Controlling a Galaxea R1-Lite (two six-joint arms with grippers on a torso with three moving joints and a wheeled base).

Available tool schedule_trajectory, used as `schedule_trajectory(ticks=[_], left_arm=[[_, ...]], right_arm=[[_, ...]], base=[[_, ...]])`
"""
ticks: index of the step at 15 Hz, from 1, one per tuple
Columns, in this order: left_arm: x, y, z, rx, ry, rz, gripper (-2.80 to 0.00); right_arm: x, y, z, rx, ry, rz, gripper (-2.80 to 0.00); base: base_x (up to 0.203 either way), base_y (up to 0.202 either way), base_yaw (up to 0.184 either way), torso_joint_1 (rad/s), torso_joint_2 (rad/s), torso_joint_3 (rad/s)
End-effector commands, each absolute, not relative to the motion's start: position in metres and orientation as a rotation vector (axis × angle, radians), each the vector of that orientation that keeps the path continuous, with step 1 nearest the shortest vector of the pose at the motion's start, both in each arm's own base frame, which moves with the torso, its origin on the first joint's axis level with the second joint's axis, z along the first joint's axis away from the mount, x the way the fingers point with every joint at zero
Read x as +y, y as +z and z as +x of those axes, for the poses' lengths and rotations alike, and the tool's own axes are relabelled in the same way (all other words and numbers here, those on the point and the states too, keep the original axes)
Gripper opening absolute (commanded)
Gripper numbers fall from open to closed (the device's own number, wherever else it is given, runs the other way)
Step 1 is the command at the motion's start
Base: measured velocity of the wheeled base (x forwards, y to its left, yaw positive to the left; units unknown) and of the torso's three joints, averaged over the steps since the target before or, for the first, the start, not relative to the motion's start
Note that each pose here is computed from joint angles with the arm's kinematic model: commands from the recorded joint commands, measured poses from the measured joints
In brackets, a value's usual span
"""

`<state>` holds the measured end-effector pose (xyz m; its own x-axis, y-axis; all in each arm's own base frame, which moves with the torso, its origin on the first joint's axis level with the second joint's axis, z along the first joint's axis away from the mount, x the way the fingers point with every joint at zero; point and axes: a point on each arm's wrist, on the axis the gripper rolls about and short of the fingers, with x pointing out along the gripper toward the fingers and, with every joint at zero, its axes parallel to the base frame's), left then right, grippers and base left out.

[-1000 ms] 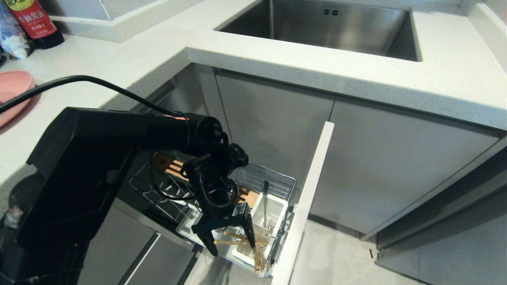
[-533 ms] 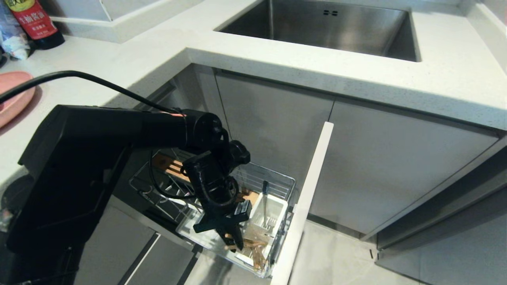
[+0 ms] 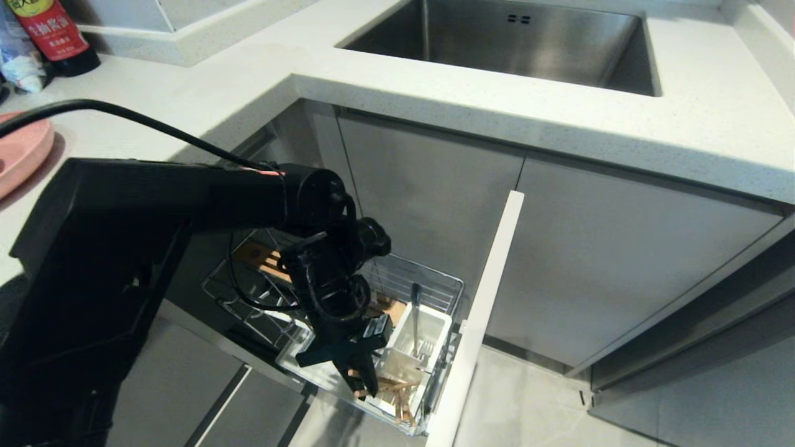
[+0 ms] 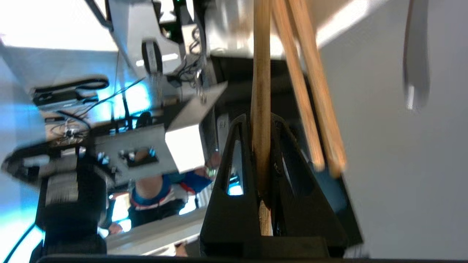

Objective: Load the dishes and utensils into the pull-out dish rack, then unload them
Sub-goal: Take the chopsticks out of the cupboard

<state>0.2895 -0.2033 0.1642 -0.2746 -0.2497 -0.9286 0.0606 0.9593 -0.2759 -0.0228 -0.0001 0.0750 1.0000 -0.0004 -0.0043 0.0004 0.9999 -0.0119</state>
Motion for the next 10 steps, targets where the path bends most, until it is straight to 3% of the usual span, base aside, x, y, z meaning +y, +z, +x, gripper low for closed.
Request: schedule_trajectory(ticks=[1,10], left_arm=[[-0.199,0.183,0.277,1.806,-0.321,-0.139,-2.80],[-0.175,0.253,0.221,1.705,-0.403,-0.109,-2.80]], right_arm=[[0.000,0.075,-0.023,0.004,0.000,-0.012,-2.80],[0.000,0.075,-0.023,0.003,0.000,-0.012,-2.80]], base=[[0.000,0.000,0.000,0.000,0.00,0.000],[0.000,0.000,0.000,0.000,0.00,0.000]])
